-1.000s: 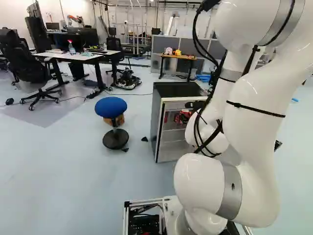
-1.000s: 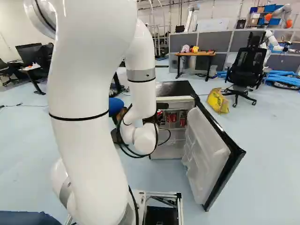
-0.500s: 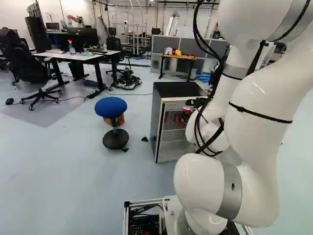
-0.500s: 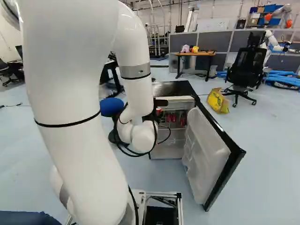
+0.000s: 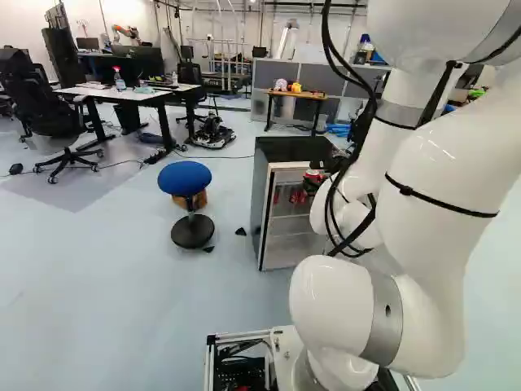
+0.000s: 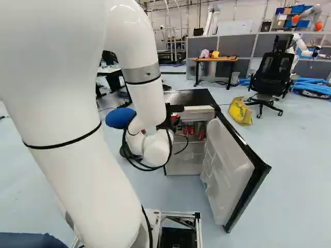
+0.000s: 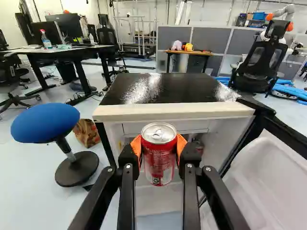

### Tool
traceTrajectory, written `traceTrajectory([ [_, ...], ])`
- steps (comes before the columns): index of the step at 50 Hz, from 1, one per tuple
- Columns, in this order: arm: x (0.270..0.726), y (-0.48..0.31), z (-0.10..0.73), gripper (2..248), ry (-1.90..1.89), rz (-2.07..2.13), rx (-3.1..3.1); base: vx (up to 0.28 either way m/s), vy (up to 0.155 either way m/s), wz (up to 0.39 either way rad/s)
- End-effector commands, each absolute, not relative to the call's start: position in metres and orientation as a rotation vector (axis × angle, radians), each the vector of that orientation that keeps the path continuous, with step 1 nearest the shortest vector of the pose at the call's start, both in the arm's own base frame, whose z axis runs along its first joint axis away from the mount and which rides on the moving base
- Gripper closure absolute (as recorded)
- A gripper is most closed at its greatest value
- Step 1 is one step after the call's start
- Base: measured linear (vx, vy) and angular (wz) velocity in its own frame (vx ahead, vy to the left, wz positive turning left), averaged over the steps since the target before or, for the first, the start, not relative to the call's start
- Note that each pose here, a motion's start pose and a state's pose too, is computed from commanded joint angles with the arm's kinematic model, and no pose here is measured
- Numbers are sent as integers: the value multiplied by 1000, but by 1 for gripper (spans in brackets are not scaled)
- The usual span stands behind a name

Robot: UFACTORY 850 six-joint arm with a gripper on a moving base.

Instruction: Grab a drink from the fridge

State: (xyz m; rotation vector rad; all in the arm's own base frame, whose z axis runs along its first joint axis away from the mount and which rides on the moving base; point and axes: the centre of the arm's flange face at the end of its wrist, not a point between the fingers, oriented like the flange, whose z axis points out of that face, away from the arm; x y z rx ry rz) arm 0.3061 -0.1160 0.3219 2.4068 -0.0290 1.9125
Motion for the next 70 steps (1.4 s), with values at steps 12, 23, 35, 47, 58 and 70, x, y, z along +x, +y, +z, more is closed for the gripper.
traceTrajectory([
  [12,312,-117,333,157,-7,1947,2369,0,0,0],
  [23,319,-118,343,157,12,1977,2334,0,0,0],
  [35,326,-119,355,157,33,2009,2296,0,0,0],
  [47,335,-120,366,157,54,2041,2259,0,0,0],
  [58,346,-122,377,157,75,2070,2225,0,0,0],
  [70,361,-124,389,157,99,2102,2189,0,0,0],
])
